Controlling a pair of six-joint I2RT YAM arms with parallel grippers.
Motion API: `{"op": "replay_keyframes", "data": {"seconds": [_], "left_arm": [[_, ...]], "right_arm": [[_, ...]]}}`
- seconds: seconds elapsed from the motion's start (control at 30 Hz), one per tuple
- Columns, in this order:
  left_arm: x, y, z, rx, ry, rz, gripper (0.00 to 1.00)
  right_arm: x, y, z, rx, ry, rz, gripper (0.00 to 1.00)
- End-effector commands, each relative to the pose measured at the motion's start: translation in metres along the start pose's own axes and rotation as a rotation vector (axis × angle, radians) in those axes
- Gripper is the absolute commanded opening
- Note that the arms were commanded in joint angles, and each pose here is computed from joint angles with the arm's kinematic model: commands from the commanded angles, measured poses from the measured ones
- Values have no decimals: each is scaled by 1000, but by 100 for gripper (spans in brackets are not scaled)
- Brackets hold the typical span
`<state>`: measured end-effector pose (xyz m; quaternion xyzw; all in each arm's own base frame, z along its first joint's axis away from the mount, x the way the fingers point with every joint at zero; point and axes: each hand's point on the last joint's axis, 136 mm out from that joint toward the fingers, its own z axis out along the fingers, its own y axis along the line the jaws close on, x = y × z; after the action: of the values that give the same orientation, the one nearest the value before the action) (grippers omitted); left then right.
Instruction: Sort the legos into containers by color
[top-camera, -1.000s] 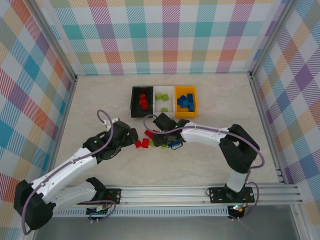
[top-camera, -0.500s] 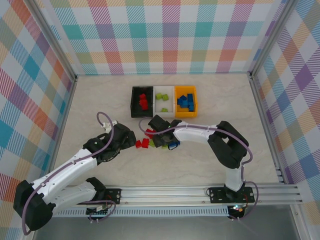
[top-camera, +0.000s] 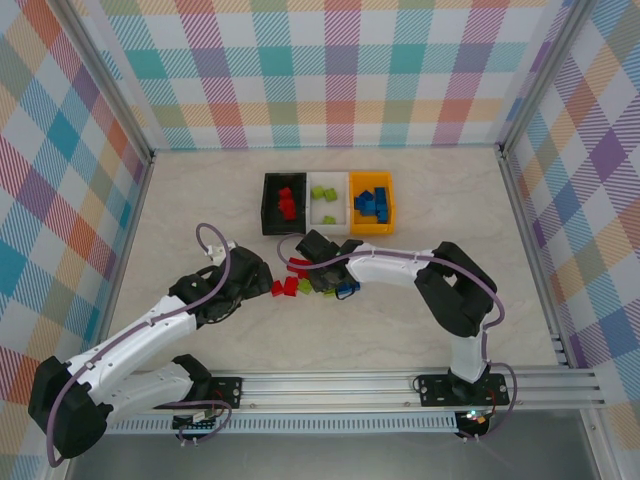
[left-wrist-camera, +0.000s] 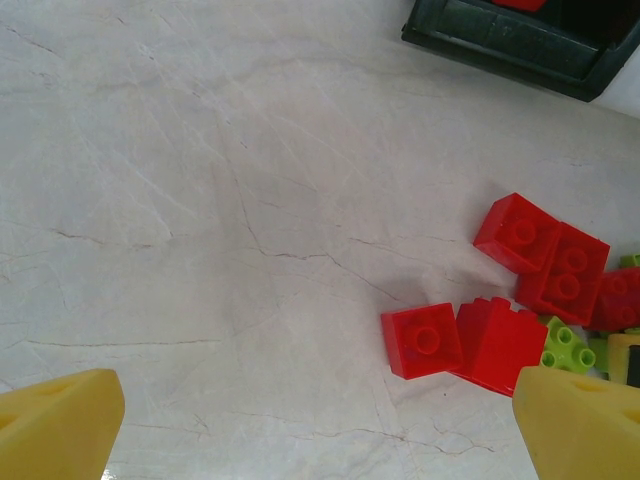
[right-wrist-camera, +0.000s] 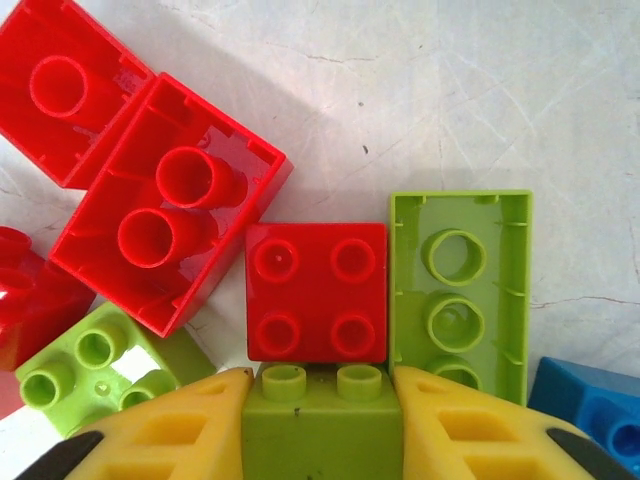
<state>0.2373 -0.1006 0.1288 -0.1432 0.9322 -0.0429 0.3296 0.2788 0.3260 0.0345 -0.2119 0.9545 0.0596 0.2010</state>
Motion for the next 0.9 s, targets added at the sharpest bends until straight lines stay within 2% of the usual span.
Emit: {"op": "replay_keyframes", "data": {"seconds": [0.0, 0.23, 0.33, 0.43, 0.53, 0.67, 0.87], "left_arm": [[4, 6, 2, -30, 2, 8, 100], [5, 6, 3, -30, 4, 11, 100], [6, 5, 4, -20, 5, 8, 100], [7, 4, 5, -14, 7, 4, 100], [6, 4, 4, -14, 6, 8, 100], [10, 5, 5, -9, 17, 8, 100], [10, 3, 4, -2, 21, 18, 100]], "right_arm": [[-11, 2, -16, -10, -59, -4, 34], [-41, -8, -65, -7, -193, 10, 33], [-68, -20, -86, -20, -255, 35, 33], [-97, -32, -95, -42, -290, 74, 33], [-110, -27, -103, -92, -293, 85, 33], [-80, -16, -90, -175, -201, 122, 33], [3, -4, -58, -240, -6, 160, 34]]}}
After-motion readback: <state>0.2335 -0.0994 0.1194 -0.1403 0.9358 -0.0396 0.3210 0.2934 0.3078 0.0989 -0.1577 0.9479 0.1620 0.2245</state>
